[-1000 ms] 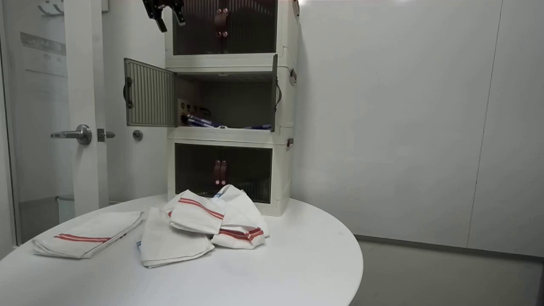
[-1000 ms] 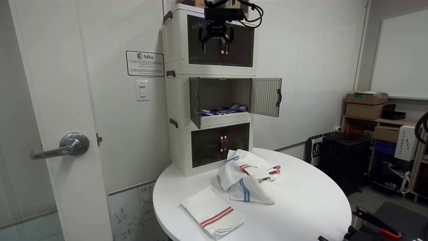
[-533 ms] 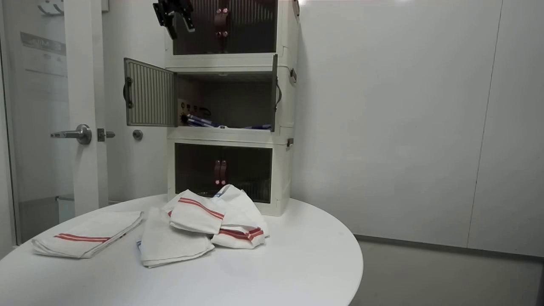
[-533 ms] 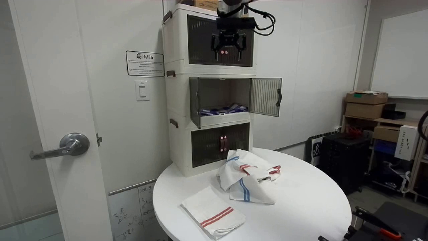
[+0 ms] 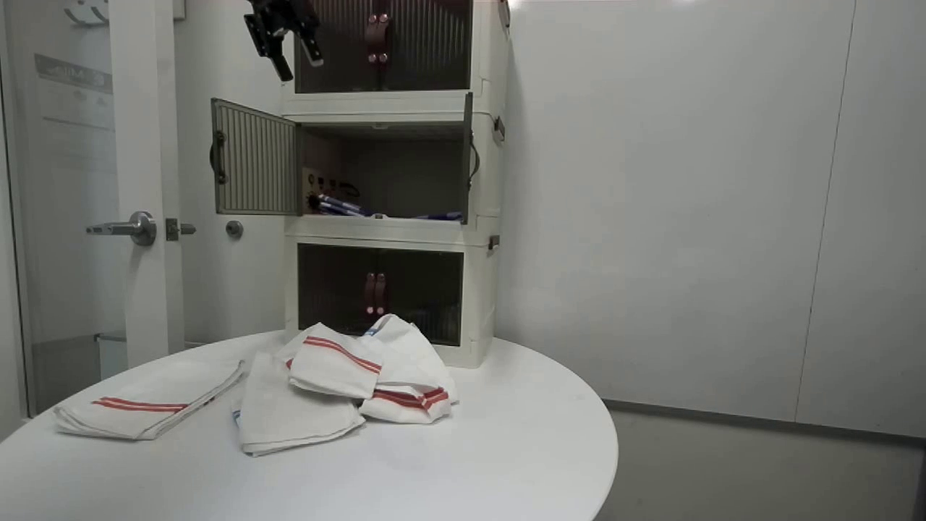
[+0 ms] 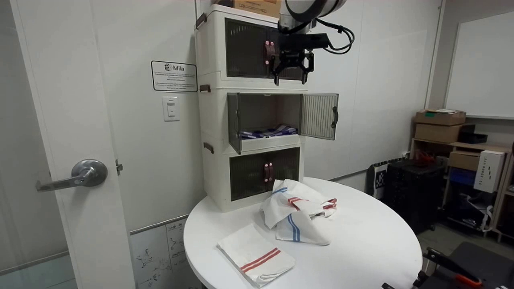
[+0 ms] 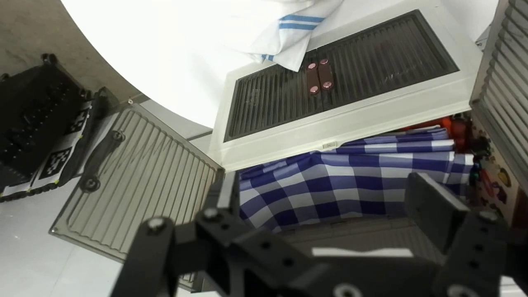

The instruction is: Open the left door on the second cabinet

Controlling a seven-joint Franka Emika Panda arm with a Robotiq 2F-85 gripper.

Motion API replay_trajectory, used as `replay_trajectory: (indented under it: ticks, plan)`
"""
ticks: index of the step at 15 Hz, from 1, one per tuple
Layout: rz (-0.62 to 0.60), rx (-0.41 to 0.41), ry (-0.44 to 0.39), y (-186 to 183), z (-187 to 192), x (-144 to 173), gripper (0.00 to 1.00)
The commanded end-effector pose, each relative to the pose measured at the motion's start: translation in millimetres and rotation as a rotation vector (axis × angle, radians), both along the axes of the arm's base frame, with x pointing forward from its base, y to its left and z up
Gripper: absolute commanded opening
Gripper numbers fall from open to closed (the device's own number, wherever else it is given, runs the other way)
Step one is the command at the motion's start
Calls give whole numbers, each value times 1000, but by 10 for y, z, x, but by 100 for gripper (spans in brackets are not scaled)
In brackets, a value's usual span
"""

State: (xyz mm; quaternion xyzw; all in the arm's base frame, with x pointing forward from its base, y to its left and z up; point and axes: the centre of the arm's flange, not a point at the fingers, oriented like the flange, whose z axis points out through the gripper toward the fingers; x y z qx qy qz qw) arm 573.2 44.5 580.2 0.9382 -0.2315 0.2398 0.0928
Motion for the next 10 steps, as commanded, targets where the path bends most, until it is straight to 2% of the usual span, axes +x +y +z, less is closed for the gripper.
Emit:
replay_trajectory:
  ticks: [1,5,7,10]
  plan:
    - [47,-23,-36,-75,-308,-416,100]
    - [74,65,-24,-197,-519,-471,100]
    - [80,140,-21,-268,-569,-461,100]
    - [70,174,-14,-429,-561,-501,100]
